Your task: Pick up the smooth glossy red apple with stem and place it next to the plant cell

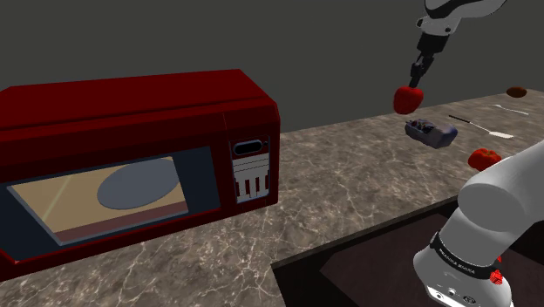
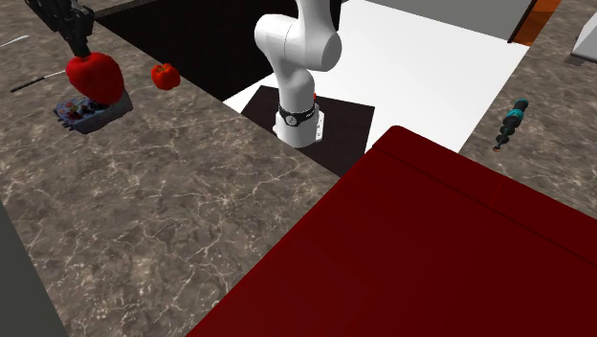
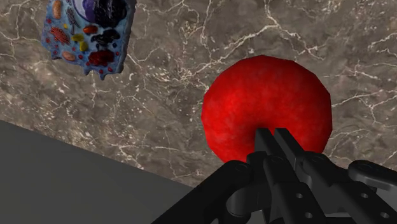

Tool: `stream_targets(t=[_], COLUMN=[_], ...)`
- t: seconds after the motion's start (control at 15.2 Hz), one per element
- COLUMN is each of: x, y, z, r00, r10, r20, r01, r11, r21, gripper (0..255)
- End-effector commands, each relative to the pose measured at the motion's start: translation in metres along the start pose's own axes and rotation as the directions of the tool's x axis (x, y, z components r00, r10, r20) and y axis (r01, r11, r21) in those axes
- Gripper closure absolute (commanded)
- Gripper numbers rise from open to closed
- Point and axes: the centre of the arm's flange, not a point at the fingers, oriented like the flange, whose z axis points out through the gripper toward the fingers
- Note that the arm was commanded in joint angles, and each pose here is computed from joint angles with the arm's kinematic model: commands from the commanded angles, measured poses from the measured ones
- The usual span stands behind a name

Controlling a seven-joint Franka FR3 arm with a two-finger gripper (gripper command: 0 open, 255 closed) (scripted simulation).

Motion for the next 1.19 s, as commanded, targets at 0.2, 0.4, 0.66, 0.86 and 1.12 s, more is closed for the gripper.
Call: stream_targets(t=[0.2,0.4,0.66,0.86,1.12], x=[-0.011,-0.013,-0.015,-0.016,-0.018], y=[0.032,0.03,0.029,0.028,0.026], z=[0.014,0.03,0.051,0.066,0.087], r00=[1.0,1.0,1.0,1.0,1.0], r10=[-0.002,-0.002,-0.002,-0.002,-0.002], r20=[0.0,0.0,0.0,0.0,0.0], r01=[0.002,0.002,0.002,0.002,0.002], r11=[1.0,1.0,1.0,1.0,1.0], r21=[-0.001,-0.001,-0.001,-0.001,-0.001], gripper=[255,255,255,255,255])
